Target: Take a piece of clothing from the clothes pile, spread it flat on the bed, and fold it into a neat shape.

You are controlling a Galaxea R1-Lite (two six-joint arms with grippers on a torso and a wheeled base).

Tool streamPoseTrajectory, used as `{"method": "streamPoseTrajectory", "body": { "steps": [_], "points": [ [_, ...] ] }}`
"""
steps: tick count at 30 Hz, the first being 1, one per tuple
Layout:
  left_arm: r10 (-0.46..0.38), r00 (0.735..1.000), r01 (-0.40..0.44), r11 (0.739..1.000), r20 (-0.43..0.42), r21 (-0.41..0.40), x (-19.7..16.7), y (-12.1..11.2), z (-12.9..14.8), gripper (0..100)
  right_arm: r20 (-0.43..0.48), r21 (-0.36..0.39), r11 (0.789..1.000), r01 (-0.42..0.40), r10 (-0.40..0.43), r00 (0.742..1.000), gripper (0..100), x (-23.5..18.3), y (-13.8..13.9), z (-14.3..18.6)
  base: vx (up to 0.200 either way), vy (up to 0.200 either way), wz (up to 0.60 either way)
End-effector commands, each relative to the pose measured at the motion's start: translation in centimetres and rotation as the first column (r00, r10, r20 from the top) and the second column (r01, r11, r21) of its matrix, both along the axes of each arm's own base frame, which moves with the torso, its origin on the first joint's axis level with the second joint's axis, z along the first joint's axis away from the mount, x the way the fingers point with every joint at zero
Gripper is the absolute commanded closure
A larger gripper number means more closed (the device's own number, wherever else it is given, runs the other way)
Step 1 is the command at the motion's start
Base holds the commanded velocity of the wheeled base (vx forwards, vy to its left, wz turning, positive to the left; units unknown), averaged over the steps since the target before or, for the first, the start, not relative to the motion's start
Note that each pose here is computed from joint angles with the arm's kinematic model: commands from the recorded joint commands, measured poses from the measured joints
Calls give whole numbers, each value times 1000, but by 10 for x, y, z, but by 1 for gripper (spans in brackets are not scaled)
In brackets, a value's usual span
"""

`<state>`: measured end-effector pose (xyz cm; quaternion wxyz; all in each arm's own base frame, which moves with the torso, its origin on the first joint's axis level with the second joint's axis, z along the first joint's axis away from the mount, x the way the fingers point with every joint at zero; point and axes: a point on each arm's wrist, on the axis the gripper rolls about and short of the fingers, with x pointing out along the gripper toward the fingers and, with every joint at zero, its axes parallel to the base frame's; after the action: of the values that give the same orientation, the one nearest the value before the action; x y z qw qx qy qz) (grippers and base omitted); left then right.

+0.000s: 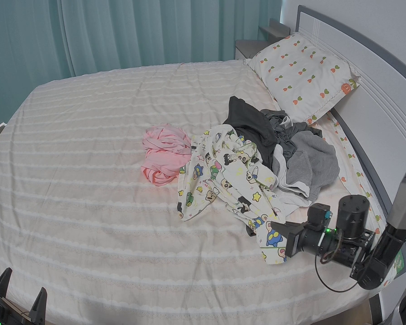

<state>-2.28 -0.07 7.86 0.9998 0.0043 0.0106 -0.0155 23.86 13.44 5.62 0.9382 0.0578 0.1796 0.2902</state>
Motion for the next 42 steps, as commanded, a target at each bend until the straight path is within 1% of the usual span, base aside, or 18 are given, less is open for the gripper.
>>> {"method": "streamPoseTrajectory", "body": {
  "steps": [1, 6, 13, 15, 22, 23, 24, 26, 27, 28, 29, 31, 33, 35, 36, 39, 40, 42],
  "points": [
    [0, 1000, 0, 1000, -5, 0, 0, 0, -4, 0, 40, 107, 990, -93, 90, 995, 100, -47, -23, 24, 0, 0, 0],
    [0, 1000, 0, 1000, -5, 0, 0, 0, -4, 0, 95, 139, 978, -153, 141, 986, 100, -63, -29, 40, 0, 0, 0],
    [-3, 1000, 3, 1000, -3, 0, 0, 0, -4, 0, 219, 184, 946, -268, 226, 949, 100, -83, -18, 67, 0, 0, 0],
    [-5, 1000, 5, 1000, 2, 22, 0, 0, -3, 0, 282, 207, 926, -317, 254, 925, 100, -84, -7, 86, 0, 0, 0],
    [-62, 998, 63, 996, -7, 60, 2, -1, -2, 0, 321, 221, 904, -365, 287, 903, 100, -86, 4, 156, 0, 0, 0],
    [-68, 998, 69, 996, -6, 54, 2, -1, 2, 0, 322, 221, 901, -373, 293, 900, 100, -88, 4, 166, 0, 0, 0],
    [-69, 997, 69, 997, 33, 22, 1, -1, 24, 0, 324, 221, 899, -378, 298, 898, 100, -89, 4, 177, 0, 0, 0],
    [-83, 991, 96, 989, 109, -116, 3, -1, 81, 0, 318, 219, 897, -384, 307, 897, 100, -89, 6, 192, 0, 0, 0],
    [-117, 986, 136, 978, 121, -160, 5, -2, 99, 0, 321, 220, 896, -386, 307, 896, 100, -88, 8, 198, 0, 0, 0],
    [-117, 986, 136, 978, 121, -160, 5, -2, 99, 0, 321, 220, 896, -386, 307, 896, 100, -88, 8, 198, 0, 0, 0],
    [-222, 971, 232, 965, 92, -123, 15, -4, 114, 0, 345, 229, 892, -391, 301, 889, 100, -87, 9, 208, 0, 0, 0],
    [-318, 948, 316, 945, -7, -87, 33, -6, 112, 0, 371, 238, 881, -410, 307, 876, 100, -88, 12, 218, 0, 0, 0],
    [-350, 929, 342, 936, -120, -79, 55, -9, 108, 0, 390, 244, 872, -424, 312, 866, 100, -89, 15, 226, 0, 0, 0],
    [-355, 922, 347, 935, -152, -79, 62, -10, 106, 0, 391, 245, 870, -427, 315, 865, 100, -89, 16, 227, 0, 0, 0],
    [-409, 885, 400, 912, -221, -86, 80, -13, 105, 0, 400, 248, 865, -437, 320, 859, 100, -90, 18, 232, 0, 0, 0],
    [-527, 793, 513, 848, -305, -132, 104, -24, 98, 0, 418, 253, 857, -449, 322, 849, 100, -89, 20, 241, 0, 0, 0],
    [-535, 784, 521, 843, -314, -137, 106, -25, 96, 0, 420, 253, 856, -451, 322, 848, 100, -89, 20, 241, 0, 0, 0],
    [-582, 706, 572, 805, -405, -159, 125, -37, 83, 0, 424, 256, 846, -467, 336, 841, 100, -90, 24, 243, 0, 0, 0]
  ]
}}
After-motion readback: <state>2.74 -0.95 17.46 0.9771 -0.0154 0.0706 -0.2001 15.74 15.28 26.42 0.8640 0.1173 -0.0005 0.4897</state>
